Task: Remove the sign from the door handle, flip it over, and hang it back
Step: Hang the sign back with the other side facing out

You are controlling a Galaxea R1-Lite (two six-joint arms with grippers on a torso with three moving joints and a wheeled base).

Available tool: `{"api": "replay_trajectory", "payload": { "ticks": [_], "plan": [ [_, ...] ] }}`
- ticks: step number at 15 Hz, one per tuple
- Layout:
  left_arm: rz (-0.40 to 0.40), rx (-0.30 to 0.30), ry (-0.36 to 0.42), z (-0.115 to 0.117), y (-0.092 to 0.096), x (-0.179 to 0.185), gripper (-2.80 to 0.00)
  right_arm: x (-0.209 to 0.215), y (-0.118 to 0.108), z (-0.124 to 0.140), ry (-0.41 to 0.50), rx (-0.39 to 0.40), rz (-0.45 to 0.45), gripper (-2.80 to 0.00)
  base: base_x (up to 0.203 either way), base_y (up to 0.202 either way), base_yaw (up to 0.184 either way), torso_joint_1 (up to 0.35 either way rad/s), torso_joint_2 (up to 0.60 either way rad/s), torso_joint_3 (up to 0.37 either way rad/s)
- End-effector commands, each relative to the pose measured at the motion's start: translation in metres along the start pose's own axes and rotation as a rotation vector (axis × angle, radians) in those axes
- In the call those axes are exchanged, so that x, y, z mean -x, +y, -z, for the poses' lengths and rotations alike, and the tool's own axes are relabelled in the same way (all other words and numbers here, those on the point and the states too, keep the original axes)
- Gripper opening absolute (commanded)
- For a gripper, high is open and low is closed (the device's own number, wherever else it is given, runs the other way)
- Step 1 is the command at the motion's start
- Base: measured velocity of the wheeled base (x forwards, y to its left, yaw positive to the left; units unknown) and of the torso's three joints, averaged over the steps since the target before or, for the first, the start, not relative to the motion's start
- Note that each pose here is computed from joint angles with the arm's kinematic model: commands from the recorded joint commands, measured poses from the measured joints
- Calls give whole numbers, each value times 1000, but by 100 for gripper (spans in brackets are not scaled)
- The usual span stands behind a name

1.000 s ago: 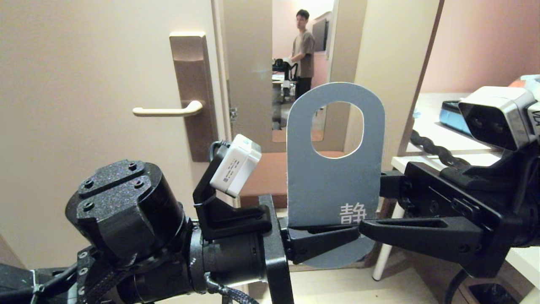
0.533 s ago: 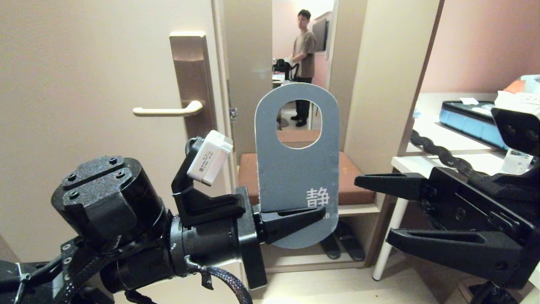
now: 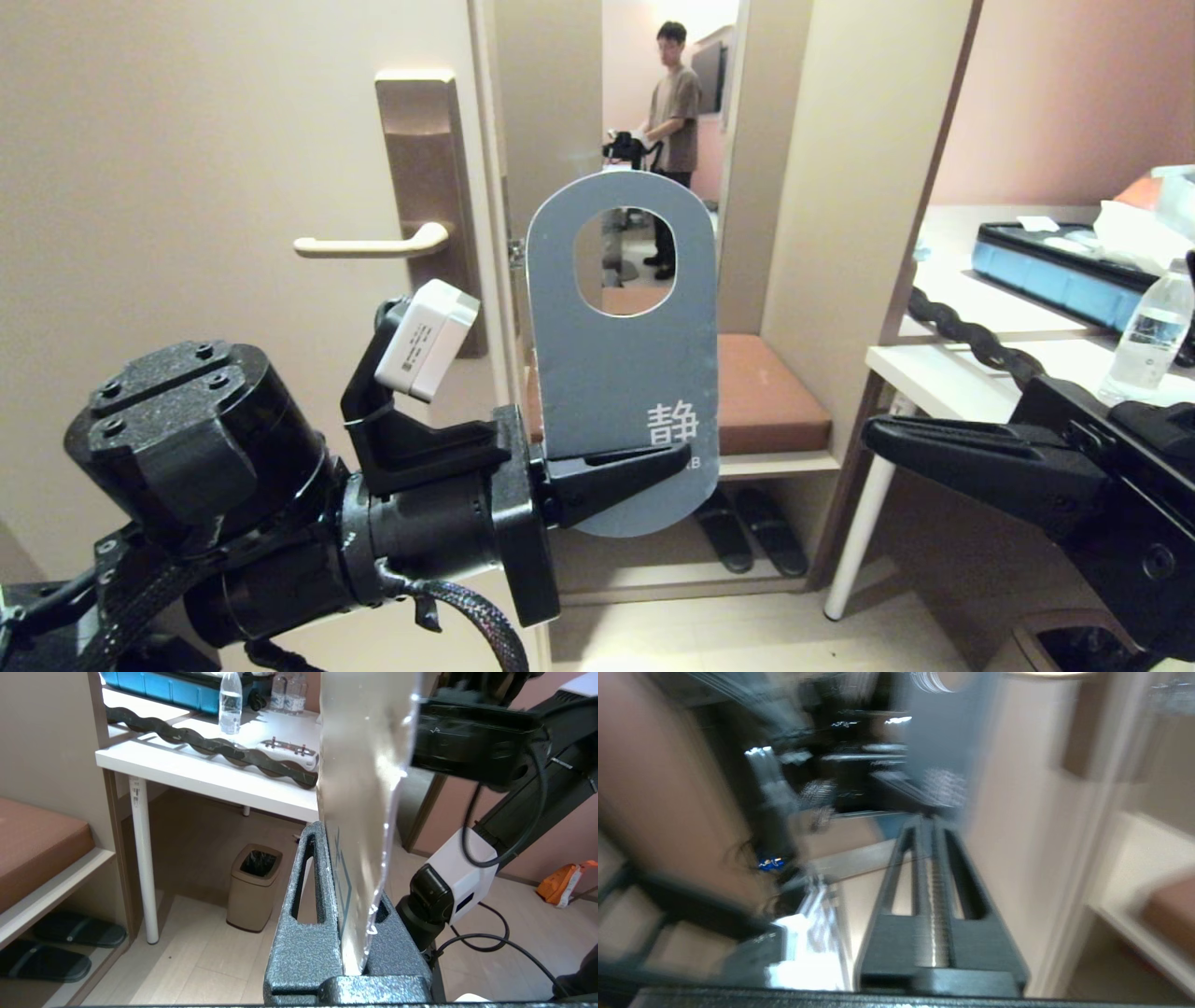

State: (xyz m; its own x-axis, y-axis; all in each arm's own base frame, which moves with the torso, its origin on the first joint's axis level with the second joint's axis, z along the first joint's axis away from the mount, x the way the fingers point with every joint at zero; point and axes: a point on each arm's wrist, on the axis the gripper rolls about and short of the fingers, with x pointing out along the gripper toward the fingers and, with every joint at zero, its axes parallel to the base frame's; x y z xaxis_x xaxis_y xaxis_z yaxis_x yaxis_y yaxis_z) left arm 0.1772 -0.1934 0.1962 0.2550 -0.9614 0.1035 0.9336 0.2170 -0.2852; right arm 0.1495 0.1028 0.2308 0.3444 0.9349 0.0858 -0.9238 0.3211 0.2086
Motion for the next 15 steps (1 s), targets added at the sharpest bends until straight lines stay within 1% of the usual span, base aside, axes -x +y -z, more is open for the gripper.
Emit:
{"api": "replay_trajectory", "payload": {
  "ticks": [1, 4, 7, 9, 11, 15],
  "plan": [
    [-8, -8, -16, -4, 1, 4, -280, 9, -2, 6, -25, 45, 139, -280, 0, 0, 0, 0, 0, 0],
    [-30, -15, -22, -6, 6, 7, -280, 32, -3, 19, -20, 84, 264, -280, 0, 0, 0, 0, 0, 0],
    [-36, -20, -26, -6, 7, 8, -280, 52, 1, 44, 27, 140, 410, -280, 0, 0, 0, 0, 0, 0],
    [-48, -23, -32, -8, 8, 11, -280, 64, 6, 59, 42, 159, 530, -280, 0, 0, 0, 0, 0, 0],
    [-60, -22, -33, -8, 9, 16, -280, 76, 10, 73, 51, 155, 667, -280, 0, 0, 0, 0, 0, 0],
    [-58, -26, -32, -8, 8, 16, -280, 92, 15, 89, 60, 173, 909, -280, 0, 0, 0, 0, 0, 0]
  ]
}}
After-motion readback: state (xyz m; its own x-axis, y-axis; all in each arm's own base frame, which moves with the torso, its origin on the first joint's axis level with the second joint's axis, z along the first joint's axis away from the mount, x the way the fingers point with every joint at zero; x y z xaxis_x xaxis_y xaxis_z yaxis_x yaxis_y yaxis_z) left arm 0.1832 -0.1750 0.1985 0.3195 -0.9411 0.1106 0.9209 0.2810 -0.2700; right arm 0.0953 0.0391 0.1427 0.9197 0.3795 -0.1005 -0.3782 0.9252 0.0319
